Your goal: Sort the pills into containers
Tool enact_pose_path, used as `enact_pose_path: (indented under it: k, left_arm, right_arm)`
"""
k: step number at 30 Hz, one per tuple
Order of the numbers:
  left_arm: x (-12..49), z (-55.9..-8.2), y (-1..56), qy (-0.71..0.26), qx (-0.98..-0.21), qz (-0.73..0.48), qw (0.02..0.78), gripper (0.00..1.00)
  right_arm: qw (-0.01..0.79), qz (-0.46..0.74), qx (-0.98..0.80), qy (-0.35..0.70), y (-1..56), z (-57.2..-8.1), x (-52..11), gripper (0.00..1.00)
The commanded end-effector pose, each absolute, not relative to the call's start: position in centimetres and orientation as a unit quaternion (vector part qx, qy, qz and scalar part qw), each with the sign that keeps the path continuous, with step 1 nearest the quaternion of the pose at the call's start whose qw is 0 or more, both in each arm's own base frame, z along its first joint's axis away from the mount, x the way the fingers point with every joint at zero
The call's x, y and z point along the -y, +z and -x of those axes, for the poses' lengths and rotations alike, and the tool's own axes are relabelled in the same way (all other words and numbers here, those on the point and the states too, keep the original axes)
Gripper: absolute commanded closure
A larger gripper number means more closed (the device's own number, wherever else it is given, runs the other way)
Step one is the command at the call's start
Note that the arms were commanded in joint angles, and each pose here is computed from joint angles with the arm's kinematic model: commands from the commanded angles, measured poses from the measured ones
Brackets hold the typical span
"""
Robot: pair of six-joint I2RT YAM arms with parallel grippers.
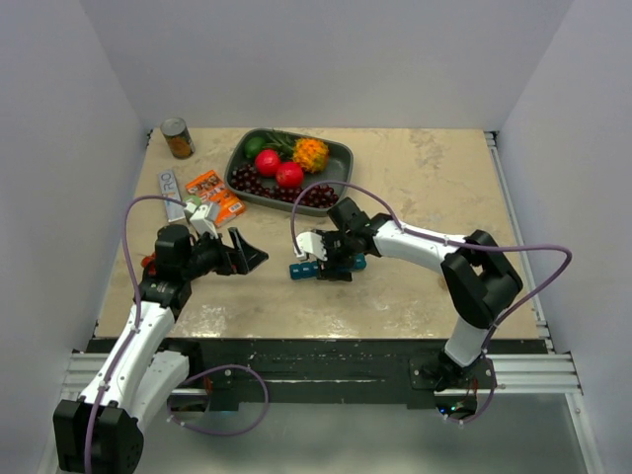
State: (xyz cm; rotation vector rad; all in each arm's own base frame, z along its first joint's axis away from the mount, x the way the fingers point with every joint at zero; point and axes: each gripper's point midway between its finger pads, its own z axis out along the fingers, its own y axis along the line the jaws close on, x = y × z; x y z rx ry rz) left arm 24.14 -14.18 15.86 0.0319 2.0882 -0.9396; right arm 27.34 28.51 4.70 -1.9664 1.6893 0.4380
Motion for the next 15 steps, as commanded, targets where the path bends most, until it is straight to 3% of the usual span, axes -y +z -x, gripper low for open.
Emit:
enact_pose_path:
  k: [1,6,15]
  left_arm:
    - [14.5,-23.9,16.0,-0.384,-0.828,-0.007,0.408,0.01]
    - [14.7,-23.6,15.7,-0.394,-0.827,0.001,0.401,0.01]
    - [15.0,-23.1,14.8,-0.409,-0.826,0.019,0.387,0.02]
  right_arm:
    - [0.284,0.73,-0.606,0.139,5.7,-29.2,-29.7,0.25]
    - [0.276,0.732,-0.606,0.141,5.1,-29.2,-29.9,0.3]
    - [0.262,0.738,-0.604,0.145,4.1,-28.7,-30.3,0.48]
